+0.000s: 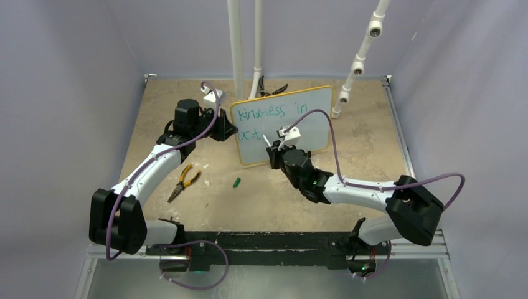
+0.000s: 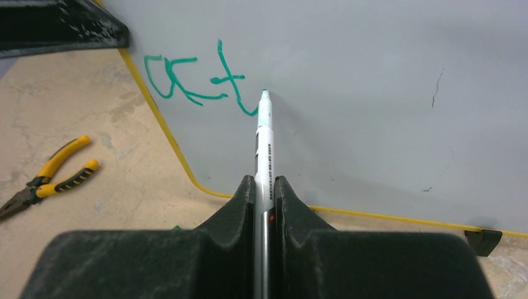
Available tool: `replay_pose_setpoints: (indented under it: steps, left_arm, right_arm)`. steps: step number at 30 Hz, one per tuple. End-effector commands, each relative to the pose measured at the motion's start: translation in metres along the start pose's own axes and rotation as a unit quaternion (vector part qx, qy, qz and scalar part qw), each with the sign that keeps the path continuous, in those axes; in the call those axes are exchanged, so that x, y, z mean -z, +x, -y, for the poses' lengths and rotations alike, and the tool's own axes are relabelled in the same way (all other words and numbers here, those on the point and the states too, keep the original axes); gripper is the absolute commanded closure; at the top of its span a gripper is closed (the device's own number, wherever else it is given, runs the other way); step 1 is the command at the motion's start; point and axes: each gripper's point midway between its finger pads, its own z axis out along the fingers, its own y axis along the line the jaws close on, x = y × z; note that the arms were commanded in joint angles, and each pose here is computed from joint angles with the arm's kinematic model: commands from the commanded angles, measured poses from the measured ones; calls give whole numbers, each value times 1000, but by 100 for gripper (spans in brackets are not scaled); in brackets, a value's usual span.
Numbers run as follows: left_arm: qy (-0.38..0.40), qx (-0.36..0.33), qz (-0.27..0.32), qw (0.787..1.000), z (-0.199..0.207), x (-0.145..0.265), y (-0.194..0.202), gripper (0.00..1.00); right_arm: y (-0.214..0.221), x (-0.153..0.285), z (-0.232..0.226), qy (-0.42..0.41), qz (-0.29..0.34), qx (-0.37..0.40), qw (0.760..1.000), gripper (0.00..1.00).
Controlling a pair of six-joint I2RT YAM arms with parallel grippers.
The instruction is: Write a sentence on the whiteboard
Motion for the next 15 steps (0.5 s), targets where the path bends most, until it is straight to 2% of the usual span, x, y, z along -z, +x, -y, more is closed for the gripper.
replay_pose_setpoints:
  steps: [1, 12, 15]
  left_arm:
    - [-25, -4, 22, 999, -8, 2, -14, 100]
    - [-24, -4, 23, 999, -8, 2, -14, 100]
    - [-23, -4, 23, 999, -8, 2, -14, 100]
  right_arm:
    - [-9, -7, 0, 13, 10, 3, 1000, 100]
    - [19, -6, 12, 34, -21, -1, 999, 100]
    - [14, -4, 10, 28, -15, -1, 999, 100]
